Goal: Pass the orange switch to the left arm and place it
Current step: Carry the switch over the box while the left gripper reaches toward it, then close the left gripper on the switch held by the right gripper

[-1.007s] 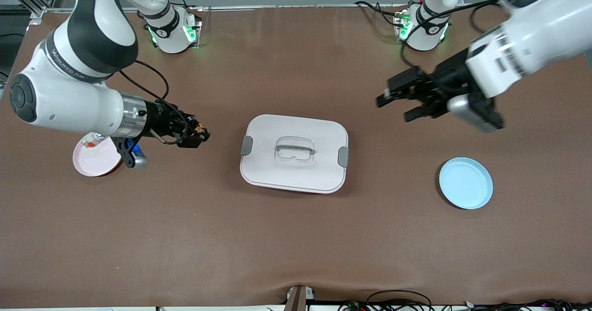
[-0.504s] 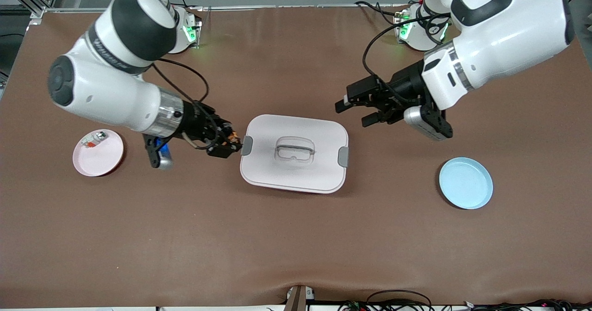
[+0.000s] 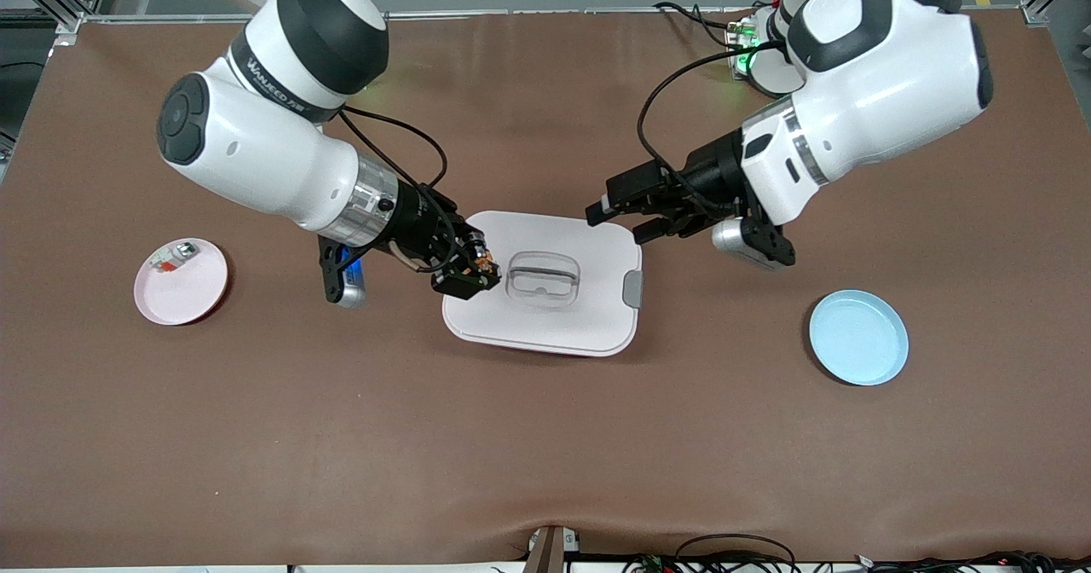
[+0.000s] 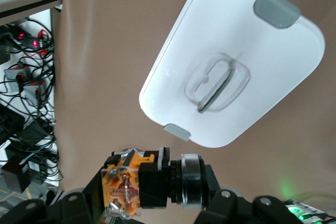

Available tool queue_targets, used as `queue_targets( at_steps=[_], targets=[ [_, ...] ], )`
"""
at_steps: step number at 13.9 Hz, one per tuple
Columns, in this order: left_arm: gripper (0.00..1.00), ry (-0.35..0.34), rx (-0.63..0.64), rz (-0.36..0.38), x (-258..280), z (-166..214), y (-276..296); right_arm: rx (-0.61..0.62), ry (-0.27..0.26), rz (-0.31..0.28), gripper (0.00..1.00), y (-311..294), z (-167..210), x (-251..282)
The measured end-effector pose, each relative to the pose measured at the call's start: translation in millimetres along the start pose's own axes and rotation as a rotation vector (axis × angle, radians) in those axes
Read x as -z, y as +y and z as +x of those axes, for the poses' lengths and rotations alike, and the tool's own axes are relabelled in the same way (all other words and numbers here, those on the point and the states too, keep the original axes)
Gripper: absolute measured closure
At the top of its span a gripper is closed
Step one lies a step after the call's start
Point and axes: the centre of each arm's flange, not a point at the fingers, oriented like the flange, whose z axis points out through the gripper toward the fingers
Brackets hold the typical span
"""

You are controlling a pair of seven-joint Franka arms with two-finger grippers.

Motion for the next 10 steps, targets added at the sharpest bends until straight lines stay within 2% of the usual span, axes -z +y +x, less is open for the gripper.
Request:
queue_targets(
  at_steps=[4,10],
  targets=[
    [0.0,0.05,-0.004,-0.011,-32,-2,2,-0.024,-0.006,0.038,0.27,-5,-15,-9],
    [0.0,0.055,-0.022,-0.033,-35,-1,15,-0.064,-0.019,0.07,0.27,-9,-37,-22]
  ],
)
